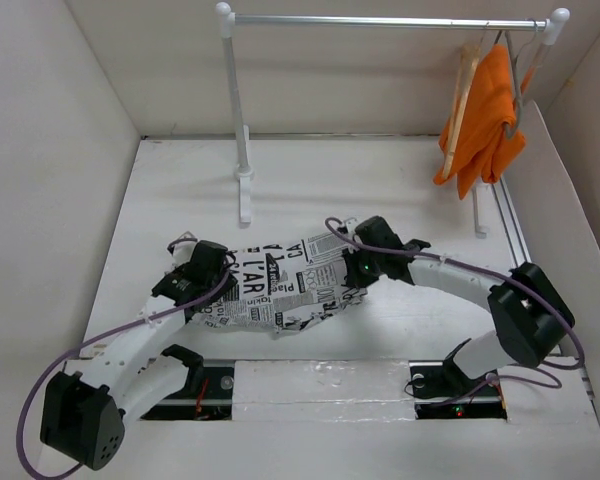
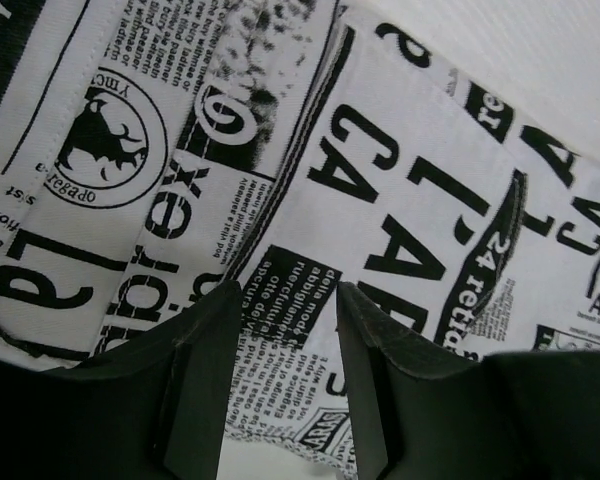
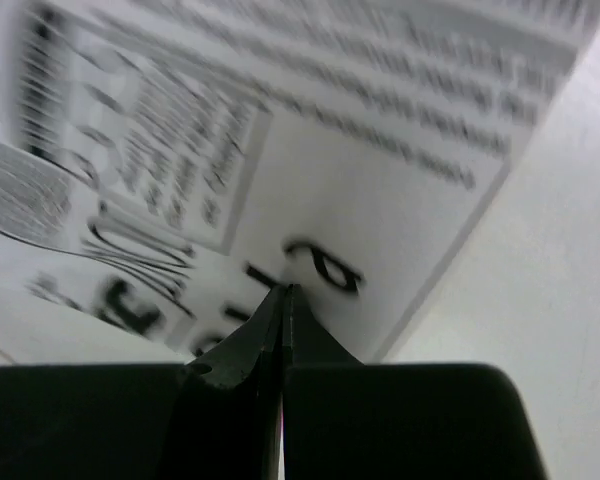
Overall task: Place the trousers on the hanger
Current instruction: Fold the trousers at the center of the board, then pick up the hanger from the clothesline.
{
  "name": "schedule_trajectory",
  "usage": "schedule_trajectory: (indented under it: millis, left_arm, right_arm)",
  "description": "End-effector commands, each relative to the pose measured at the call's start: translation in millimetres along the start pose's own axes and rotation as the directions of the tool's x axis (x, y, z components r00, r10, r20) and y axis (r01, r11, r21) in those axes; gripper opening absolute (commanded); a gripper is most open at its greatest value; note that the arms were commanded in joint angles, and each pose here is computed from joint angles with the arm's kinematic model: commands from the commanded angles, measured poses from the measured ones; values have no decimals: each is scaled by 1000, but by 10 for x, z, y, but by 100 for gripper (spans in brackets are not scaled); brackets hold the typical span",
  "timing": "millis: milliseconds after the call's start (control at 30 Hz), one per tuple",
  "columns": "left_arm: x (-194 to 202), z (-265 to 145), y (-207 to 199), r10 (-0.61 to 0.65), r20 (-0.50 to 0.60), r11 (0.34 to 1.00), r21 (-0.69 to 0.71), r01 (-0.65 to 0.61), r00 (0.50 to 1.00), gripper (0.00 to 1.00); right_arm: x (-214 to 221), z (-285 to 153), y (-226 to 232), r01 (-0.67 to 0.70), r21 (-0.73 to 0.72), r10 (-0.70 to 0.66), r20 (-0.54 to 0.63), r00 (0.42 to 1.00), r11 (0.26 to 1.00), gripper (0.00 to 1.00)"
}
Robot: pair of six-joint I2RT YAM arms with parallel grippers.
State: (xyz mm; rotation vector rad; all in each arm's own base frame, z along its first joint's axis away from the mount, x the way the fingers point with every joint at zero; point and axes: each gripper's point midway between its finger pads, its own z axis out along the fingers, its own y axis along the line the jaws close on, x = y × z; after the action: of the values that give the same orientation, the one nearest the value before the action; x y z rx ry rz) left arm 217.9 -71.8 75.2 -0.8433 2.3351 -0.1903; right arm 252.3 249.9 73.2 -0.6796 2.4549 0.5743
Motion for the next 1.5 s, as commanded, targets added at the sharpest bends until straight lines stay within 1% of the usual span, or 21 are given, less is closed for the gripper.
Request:
schedule_trajectory:
  millis: [0,100,233,333,367,467,500,533,567,633,667,767,833,867,900,967,1000,1167,1300,1400,1467]
  left_arm:
    - [7,111,-15,-29,22,1000,13,29,999,39]
    - [-106,201,138,-101,38,994,-43,102,994,39]
    - [-85,435,344,-165,-39,982,-99,160,986,38]
    - [-169,478,343,-169,-66,981,-109,161,983,34]
    - [-360,410,212,-164,-28,984,-78,161,986,32]
    - [-788,71,-237,-120,80,990,86,113,990,29]
    - [-1034,-183,-558,-110,152,976,204,78,982,19]
    - [-1037,-186,-561,-110,153,976,206,77,982,19]
    - [-1160,-374,-807,-95,178,960,278,43,979,3]
    - [-1229,-497,-1048,-70,183,944,330,6,981,0]
    - [-1255,-650,-1260,-38,198,925,378,-41,979,0]
    - [-1271,-794,-1545,19,240,911,396,-116,970,0]
    - [-1077,-865,-1743,102,237,888,417,-196,966,0]
    - [-1069,-934,-1816,110,246,879,428,-210,963,8]
    - [-936,-966,-1901,146,235,861,448,-240,961,15]
    - [-823,-982,-1932,166,228,853,455,-256,959,27]
    - [-760,-976,-1942,171,220,849,461,-257,960,28]
    - [-503,-841,-1846,191,160,842,480,-245,968,29]
    - [-453,-817,-1815,201,147,841,481,-248,968,29]
    - [-460,-873,-1894,205,145,824,508,-251,968,29]
    - [-488,-938,-1969,206,146,811,528,-252,968,29]
  right_arm:
    - [311,68,-244,-40,27,40,-8,999,999,0]
    - [624,58,-389,-98,66,101,-41,994,993,0]
    - [593,-117,-280,-96,27,96,-24,995,995,0]
    - [-45,-606,-21,1,-27,2,95,996,1000,14]
    - [-273,-788,24,33,-6,-32,146,989,999,33]
    - [-1146,-1697,-3,52,138,-98,354,930,989,63]
    - [-1519,-2184,-244,62,248,-165,423,891,967,66]
    - [-1452,-2170,-256,61,249,-160,398,903,967,66]
    - [-1836,-2575,-267,46,288,-187,483,855,956,64]
    - [-2048,-2946,-548,13,407,-233,497,836,913,44]
    - [-2277,-3192,-707,-44,480,-247,526,813,876,12]
    - [-2467,-3528,-1097,-123,579,-264,537,801,806,0]
    - [-2556,-3607,-1391,-172,618,-263,548,794,768,12]
    - [-2562,-3590,-1464,-175,624,-258,539,802,762,43]
    - [-2593,-3535,-1594,-189,637,-241,525,816,748,56]
    - [-2497,-3462,-1757,-194,645,-201,486,851,739,71]
    - [-2483,-3419,-1819,-197,647,-189,477,859,737,71]
    - [-2334,-2995,-2126,-203,623,-128,444,887,755,69]
    - [-2202,-2883,-2269,-253,636,-90,455,886,729,58]
    - [-2179,-2891,-2312,-282,648,-101,488,867,707,39]
    - [-2146,-2881,-2344,-295,657,-93,487,868,694,11]
